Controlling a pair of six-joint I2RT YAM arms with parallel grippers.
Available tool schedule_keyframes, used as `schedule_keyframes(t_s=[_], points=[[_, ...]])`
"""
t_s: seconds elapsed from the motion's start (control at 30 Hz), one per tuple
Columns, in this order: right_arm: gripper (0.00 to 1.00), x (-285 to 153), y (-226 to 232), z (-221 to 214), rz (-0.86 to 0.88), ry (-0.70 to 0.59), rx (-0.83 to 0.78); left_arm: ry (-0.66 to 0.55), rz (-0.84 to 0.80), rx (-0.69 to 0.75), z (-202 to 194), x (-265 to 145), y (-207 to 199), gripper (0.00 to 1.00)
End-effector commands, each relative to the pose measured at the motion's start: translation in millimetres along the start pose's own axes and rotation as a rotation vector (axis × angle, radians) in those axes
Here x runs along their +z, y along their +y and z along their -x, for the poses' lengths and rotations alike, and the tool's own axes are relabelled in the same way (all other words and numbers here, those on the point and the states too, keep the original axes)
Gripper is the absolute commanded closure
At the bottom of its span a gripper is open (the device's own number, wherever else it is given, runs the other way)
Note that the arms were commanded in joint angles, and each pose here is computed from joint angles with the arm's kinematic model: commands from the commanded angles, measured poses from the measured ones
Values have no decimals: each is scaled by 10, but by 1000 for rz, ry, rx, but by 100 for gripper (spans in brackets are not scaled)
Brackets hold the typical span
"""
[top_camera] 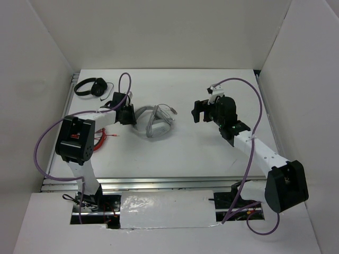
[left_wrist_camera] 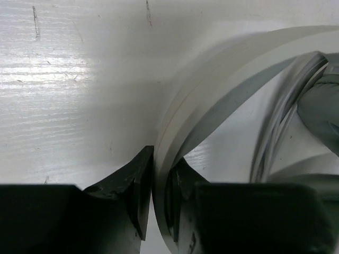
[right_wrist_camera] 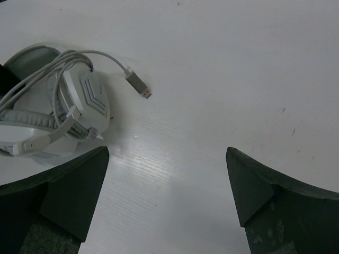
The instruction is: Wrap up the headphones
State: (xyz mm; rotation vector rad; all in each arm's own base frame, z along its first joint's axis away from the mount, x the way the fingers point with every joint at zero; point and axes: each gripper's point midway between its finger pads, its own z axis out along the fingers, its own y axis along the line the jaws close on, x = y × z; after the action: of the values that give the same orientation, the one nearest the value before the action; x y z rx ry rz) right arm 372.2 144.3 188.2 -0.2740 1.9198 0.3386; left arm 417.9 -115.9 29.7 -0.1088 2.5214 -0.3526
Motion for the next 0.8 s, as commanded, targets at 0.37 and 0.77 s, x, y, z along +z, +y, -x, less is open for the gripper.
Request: schedule_keyframes(t_s=[0.37,0.77], points=[[0,-180,66,250,2,-98,3,-89,-26,-24,374,-222,-138,29],[0,-497,-126,517,-133,-169,177,-285,-13,-21,900,-1055,-256,1]])
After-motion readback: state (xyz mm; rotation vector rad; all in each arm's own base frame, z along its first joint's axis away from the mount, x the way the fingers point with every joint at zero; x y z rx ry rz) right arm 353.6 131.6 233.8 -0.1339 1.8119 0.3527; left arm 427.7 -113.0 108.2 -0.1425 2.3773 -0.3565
